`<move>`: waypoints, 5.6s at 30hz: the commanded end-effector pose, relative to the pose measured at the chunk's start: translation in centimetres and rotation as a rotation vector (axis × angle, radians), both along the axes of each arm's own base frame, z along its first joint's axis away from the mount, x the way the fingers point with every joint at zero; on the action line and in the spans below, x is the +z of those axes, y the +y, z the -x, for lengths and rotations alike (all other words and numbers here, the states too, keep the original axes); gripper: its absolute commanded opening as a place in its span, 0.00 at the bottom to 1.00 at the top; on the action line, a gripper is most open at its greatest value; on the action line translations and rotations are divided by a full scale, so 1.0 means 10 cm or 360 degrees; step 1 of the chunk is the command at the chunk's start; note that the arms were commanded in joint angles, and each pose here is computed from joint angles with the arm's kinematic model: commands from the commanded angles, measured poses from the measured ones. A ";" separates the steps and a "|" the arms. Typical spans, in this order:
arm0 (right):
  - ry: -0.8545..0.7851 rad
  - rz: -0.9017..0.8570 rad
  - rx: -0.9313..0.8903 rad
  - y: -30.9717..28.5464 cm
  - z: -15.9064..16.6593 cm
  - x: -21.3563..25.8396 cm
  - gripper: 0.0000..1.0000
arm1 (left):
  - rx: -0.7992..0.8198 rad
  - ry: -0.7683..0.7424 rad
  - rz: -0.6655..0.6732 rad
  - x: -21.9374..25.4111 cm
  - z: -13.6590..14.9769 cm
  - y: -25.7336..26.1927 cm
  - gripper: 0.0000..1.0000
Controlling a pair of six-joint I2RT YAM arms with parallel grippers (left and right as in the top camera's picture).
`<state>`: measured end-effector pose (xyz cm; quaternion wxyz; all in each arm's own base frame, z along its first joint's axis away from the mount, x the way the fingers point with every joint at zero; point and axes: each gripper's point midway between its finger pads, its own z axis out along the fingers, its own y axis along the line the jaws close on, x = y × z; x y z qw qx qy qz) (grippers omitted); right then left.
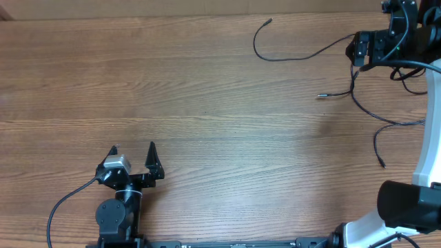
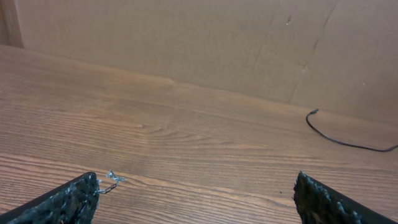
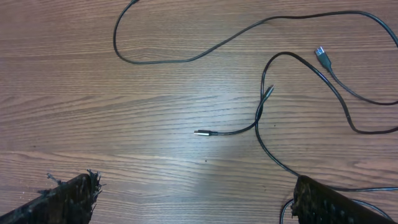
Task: Untangle cables
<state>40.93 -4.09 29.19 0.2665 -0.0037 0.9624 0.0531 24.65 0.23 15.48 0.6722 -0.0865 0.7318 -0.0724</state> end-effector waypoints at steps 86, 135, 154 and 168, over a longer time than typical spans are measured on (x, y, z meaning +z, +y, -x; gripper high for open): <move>-0.1248 -0.0301 -0.0063 0.37 0.55 0.31 1.00 | -0.0015 -0.0014 -0.0018 0.01 0.00 -0.01 1.00; -0.1620 -0.0171 -0.0360 0.10 1.67 -1.16 1.00 | -0.0015 -0.0014 -0.0017 0.01 0.00 -0.01 1.00; -0.1631 0.0041 -0.0233 0.11 1.67 -1.17 1.00 | -0.0015 -0.0014 -0.0017 0.01 0.00 -0.01 0.99; -0.1600 -0.0386 -0.0428 0.15 1.67 -1.16 1.00 | -0.0015 -0.0014 -0.0018 0.01 0.00 -0.01 0.99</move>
